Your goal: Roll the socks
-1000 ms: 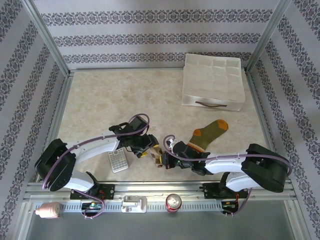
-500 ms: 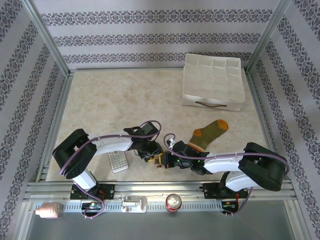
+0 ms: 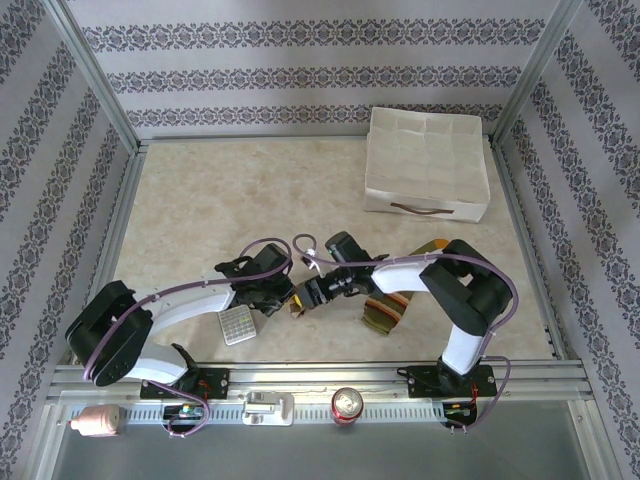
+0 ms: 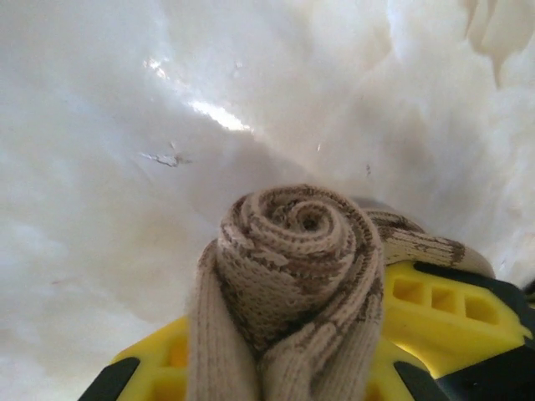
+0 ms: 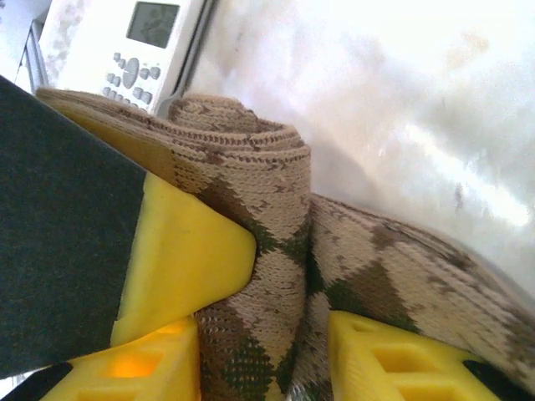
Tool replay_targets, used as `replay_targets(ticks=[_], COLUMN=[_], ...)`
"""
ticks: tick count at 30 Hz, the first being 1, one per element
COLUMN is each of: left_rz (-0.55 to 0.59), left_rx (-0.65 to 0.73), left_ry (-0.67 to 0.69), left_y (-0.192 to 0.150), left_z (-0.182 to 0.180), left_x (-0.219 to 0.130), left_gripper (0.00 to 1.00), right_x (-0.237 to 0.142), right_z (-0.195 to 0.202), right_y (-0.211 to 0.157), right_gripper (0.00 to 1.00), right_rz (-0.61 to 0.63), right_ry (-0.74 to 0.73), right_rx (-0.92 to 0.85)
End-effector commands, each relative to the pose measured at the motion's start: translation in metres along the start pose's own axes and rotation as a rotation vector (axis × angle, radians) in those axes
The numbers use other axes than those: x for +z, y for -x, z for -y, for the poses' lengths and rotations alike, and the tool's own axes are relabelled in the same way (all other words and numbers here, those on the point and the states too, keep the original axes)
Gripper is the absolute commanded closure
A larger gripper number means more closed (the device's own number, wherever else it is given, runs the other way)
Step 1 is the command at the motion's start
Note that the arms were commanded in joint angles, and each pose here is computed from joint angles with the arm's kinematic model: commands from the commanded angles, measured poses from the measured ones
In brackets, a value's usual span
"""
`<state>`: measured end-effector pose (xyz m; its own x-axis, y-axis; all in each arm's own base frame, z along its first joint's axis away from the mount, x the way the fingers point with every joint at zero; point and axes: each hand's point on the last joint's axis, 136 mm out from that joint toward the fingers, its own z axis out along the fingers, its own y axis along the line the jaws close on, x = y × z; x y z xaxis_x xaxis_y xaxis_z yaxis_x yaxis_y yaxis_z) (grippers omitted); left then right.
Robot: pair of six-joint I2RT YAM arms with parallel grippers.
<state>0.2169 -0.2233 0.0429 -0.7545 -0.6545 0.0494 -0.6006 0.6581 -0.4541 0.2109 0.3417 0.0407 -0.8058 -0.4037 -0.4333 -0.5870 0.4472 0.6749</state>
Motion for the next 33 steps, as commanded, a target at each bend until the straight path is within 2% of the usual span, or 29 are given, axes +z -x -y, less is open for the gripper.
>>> replay_targets(ticks=[1, 5, 9, 14, 19, 23, 26, 30, 33], left_rz=[-0.025, 0.001, 0.017, 0.015, -0.002, -0.059, -0.121, -0.179, -0.195], left_rx=[-0.053, -0.059, -0.052, -0.036, -0.025, 0.013, 0.03, 0.049, 0.053], left_ry=[0.13, 0.165, 0.156, 0.156, 0.128, 0.1, 0.129, 0.194, 0.294], left_y=[-0.012, -0.009, -0.006, -0.007, -0.01, -0.021, -0.032, -0.041, -0.042], left_z=[-0.023, -0.025, -0.023, -0.023, -0.019, -0.009, -0.012, -0.02, -0.033], left_x=[-0.007, -0.013, -0.016, -0.017, -0.016, -0.015, -0.015, -0.018, -0.014], left_gripper=[1.0, 1.0, 1.0, 1.0, 1.0, 1.0, 1.0, 1.0, 1.0], right_x=[-0.019, -0.046, -0.052, -0.027, -0.008, 0.005, 0.013, 0.01, 0.008], right_z=[-0.004, -0.016, -0.011, -0.005, -0.001, 0.015, 0.034, 0.054, 0.053], right_y=[0.021, 0.033, 0.015, -0.017, -0.03, -0.031, -0.033, -0.037, -0.036], right_gripper=[0.59, 0.57, 0.64, 0.82, 0.86, 0.93, 1.0, 1.0, 1.0], right_rz=[0.023, 0.146, 0.189, 0.141, 0.121, 0.1, 0.064, 0.052, 0.043], right_ry=[-0.005, -0.066, -0.142, -0.177, -0.21, -0.239, -0.262, -0.277, -0.254], right_rx=[-0.162, -0.138, 0.009, 0.217, 0.292, 0.314, 0.332, 0.352, 0.339])
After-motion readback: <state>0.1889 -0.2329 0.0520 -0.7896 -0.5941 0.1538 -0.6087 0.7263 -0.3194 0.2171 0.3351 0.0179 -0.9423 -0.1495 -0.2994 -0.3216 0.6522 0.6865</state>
